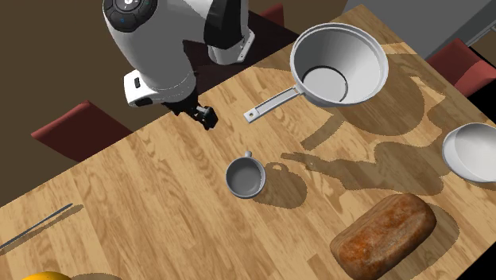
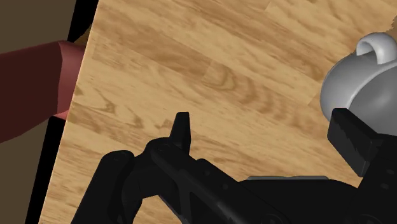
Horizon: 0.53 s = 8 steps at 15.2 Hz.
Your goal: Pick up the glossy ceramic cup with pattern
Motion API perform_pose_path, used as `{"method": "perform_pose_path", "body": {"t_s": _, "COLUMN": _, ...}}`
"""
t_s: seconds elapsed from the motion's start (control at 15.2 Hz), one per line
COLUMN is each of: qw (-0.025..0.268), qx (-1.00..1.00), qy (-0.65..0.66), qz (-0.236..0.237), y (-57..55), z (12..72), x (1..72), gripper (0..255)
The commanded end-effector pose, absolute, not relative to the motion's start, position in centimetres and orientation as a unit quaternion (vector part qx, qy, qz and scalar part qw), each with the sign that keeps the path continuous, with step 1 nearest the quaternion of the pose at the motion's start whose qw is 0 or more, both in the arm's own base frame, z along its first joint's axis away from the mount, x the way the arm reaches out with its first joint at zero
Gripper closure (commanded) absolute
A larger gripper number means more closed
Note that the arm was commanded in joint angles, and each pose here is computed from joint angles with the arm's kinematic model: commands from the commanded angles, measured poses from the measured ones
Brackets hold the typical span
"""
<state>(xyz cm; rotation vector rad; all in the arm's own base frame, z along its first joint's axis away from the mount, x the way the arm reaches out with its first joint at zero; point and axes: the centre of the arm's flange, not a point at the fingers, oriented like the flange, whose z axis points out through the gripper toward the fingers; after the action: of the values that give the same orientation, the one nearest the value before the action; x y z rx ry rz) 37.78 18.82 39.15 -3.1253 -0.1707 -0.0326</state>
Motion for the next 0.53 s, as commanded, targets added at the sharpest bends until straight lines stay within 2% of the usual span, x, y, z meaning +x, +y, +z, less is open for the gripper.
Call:
{"method": "perform_pose_path", "body": {"t_s": 0.0, "qw": 0.007, "qx": -0.998, "qy": -0.056, "qz": -0.013, "y": 21.1, "z": 37.6, "x": 38.4, "gripper": 0}}
{"method": "perform_pose_path", "body": {"t_s": 0.46, "qw": 0.009, "qx": -0.998, "qy": -0.062, "qz": -0.022, "y": 27.9, "z": 32.0, "x": 40.7, "gripper": 0}}
